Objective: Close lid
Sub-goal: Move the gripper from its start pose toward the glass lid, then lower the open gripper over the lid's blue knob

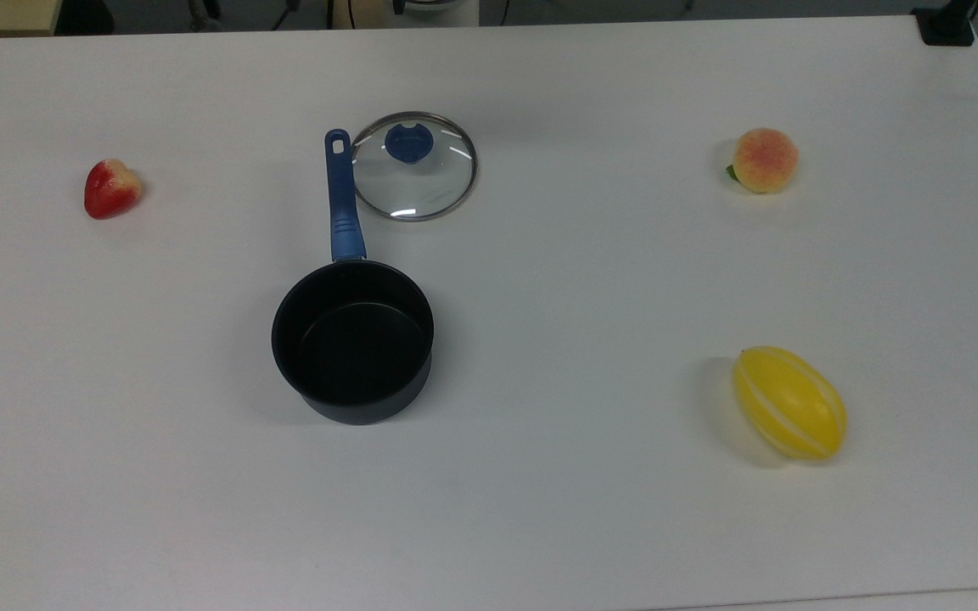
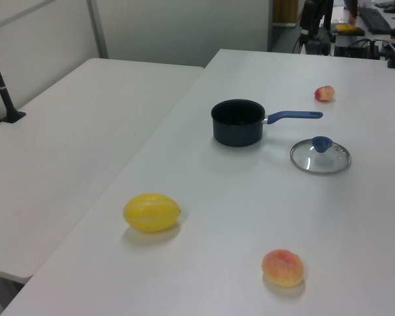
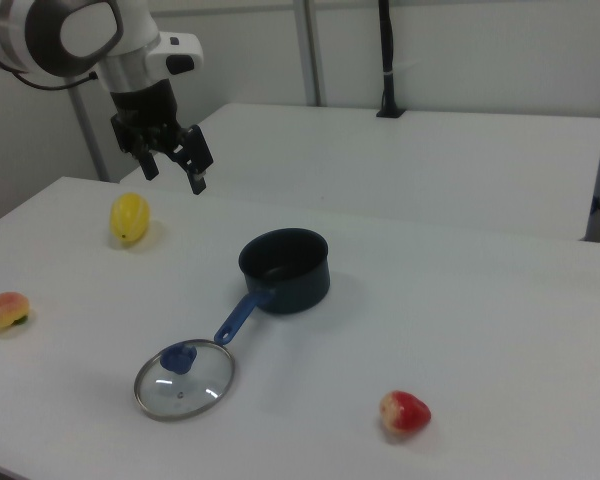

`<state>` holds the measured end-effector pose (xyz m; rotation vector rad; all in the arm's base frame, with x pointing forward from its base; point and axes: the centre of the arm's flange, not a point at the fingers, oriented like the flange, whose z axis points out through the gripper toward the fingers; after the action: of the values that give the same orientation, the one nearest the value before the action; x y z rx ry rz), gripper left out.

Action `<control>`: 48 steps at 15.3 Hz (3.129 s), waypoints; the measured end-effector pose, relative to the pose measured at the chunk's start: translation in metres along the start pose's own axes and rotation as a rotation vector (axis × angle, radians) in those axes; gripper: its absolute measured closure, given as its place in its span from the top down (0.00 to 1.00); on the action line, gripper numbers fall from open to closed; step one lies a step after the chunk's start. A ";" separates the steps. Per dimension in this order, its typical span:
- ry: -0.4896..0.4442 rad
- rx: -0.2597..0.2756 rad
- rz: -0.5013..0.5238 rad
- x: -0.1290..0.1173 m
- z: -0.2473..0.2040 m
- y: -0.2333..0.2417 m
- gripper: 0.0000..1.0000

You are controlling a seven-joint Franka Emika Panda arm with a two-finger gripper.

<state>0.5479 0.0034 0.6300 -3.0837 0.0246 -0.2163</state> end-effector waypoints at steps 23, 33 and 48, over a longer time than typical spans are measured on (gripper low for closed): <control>-0.328 -0.005 -0.081 -0.043 0.024 -0.021 1.00; -0.464 -0.041 -0.188 -0.067 0.087 -0.060 1.00; -0.137 -0.170 -0.109 -0.109 0.201 -0.089 1.00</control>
<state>0.4690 0.1046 0.4207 -3.2646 -0.1383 -0.0064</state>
